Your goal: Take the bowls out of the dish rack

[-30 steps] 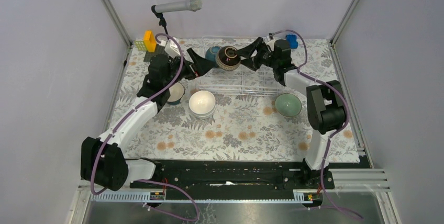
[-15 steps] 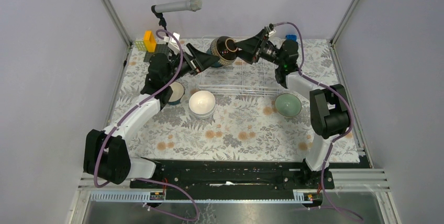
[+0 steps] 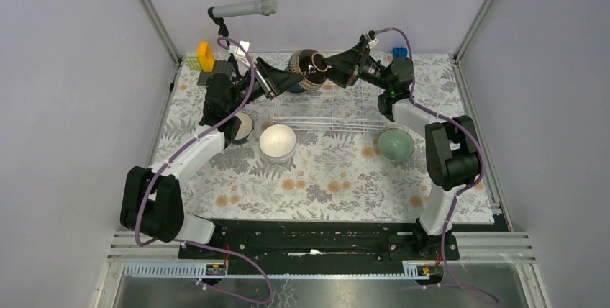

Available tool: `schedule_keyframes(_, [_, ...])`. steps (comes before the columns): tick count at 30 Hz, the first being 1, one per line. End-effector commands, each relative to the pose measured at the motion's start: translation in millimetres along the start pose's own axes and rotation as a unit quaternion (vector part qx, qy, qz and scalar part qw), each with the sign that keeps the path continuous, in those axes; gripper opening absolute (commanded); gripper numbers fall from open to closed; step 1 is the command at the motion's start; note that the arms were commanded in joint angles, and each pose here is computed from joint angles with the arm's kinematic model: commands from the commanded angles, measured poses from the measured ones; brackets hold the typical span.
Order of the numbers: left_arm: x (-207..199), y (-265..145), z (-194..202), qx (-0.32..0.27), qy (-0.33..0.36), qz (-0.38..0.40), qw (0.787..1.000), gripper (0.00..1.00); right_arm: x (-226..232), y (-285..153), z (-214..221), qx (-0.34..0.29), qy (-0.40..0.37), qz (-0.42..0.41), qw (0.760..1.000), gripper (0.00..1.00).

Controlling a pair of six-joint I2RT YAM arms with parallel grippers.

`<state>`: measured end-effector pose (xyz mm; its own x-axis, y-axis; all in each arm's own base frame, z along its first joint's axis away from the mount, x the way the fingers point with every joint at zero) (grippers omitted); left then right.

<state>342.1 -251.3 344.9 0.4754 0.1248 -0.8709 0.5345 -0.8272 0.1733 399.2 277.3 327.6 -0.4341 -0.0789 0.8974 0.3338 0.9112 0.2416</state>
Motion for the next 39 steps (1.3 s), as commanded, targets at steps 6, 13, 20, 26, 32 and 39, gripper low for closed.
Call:
schedule_keyframes(6, [-56,5,-11,0.003,0.027,0.115,0.993,0.53,27,7,2,0.012,-0.024,-0.056,0.998,0.45])
schedule_keyframes(13, [-57,7,-11,0.003,0.024,0.122,0.992,0.31,17,7,1,0.010,-0.010,-0.052,0.999,0.48])
schedule_keyframes(20, [-59,12,-14,0.008,0.023,0.131,0.991,0.00,3,7,3,0.011,-0.009,-0.043,0.999,0.65])
schedule_keyframes(26, [-54,14,-13,0.013,0.029,0.114,0.993,0.00,-6,7,4,0.008,-0.009,-0.039,0.999,0.81])
schedule_keyframes(32, [-24,9,-13,0.003,0.046,0.010,0.999,0.00,-27,7,1,-0.002,-0.024,0.007,1.000,0.85])
schedule_keyframes(39, [24,-34,-25,-0.040,0.114,-0.218,0.968,0.00,-62,-2,-9,-0.030,-0.106,0.156,0.982,0.87])
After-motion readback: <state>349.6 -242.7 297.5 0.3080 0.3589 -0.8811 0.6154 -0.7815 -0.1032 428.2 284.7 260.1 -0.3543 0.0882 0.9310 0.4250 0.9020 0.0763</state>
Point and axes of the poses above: each gripper's point midway between its finger pads, its own y axis out along the fingers, its own x axis along the line the jaws close on, z = x × y, the point moved 1 cm from there along -y, back along the fingers, and after that the axes turned 7 degrees about -y, right-handed, at the moved point
